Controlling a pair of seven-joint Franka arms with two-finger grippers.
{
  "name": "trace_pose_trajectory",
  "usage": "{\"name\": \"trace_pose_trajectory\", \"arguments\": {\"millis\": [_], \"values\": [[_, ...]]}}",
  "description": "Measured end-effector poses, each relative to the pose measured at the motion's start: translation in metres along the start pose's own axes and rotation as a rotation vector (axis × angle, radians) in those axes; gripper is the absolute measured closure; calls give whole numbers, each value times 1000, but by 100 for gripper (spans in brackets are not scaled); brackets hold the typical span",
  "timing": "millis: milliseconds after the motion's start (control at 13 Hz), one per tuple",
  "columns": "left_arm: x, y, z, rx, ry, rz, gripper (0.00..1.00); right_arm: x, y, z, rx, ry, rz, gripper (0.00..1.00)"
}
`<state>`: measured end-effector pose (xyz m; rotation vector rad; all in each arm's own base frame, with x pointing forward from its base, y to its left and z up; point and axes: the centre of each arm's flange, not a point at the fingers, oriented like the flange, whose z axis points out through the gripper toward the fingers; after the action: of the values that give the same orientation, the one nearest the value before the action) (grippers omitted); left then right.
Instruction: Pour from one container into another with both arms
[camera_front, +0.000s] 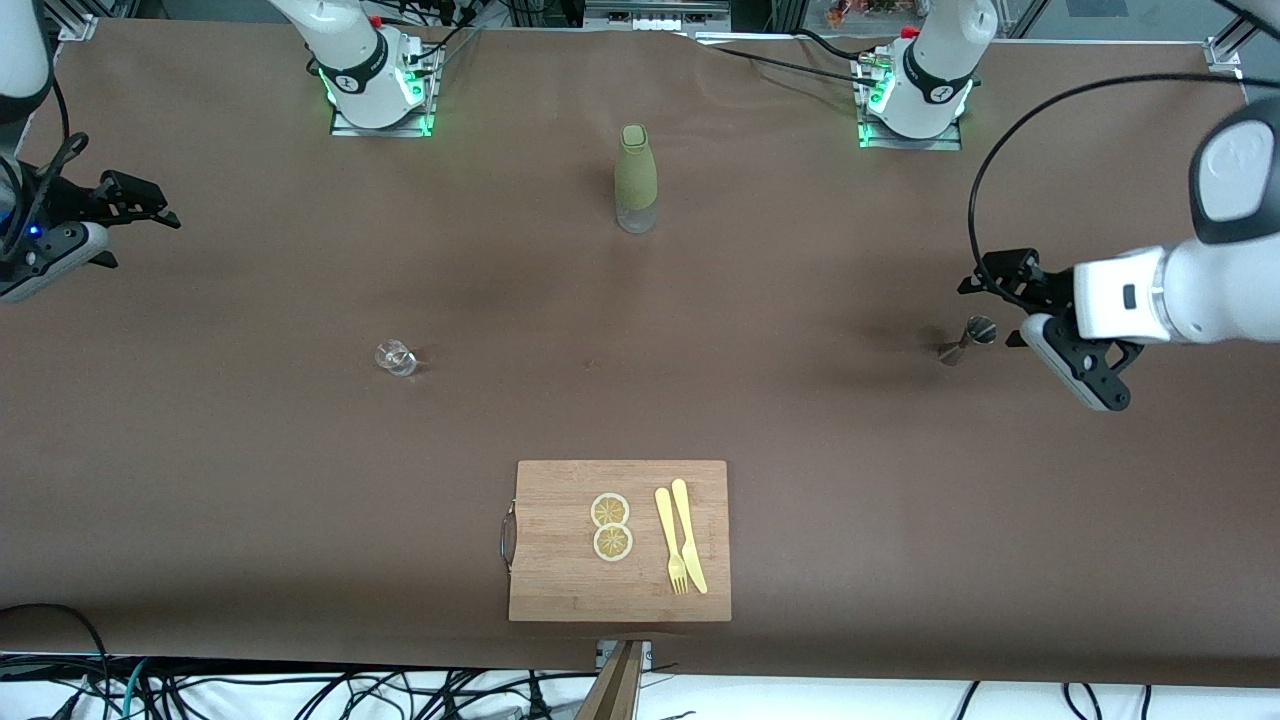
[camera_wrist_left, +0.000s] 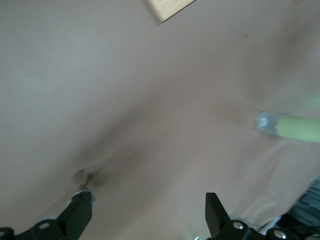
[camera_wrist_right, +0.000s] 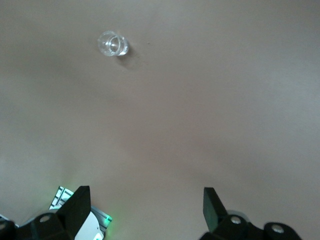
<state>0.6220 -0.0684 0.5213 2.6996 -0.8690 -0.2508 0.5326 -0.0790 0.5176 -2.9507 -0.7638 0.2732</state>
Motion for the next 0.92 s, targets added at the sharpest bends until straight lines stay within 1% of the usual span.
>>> {"name": "trace_pose_trajectory", "arguments": {"millis": [153, 307, 383, 460, 537, 690, 844, 920], "values": [[-8, 3, -20, 92, 2, -8, 0, 2, -11, -17, -15, -2, 115, 0], [-13, -7, -39, 194, 45, -21, 0, 3, -17, -30, -24, 11, 264, 0], [-17, -10, -47, 242, 51, -39, 0, 5, -22, -35, -29, 19, 318, 0], [-21, -10, -55, 271, 60, -82, 0, 9, -27, -38, -34, 25, 352, 0], [-24, -6, -64, 286, 75, -139, 0, 11, -31, -40, -37, 29, 368, 0], [-29, 2, -73, 283, 98, -278, 0, 13, -32, -42, -42, 42, 377, 0], [-29, 10, -72, 266, 95, -421, 0, 14, -30, -45, -50, 62, 379, 0], [-27, 15, -70, 259, 92, -463, 0, 14, -30, -49, -54, 71, 379, 0]]}}
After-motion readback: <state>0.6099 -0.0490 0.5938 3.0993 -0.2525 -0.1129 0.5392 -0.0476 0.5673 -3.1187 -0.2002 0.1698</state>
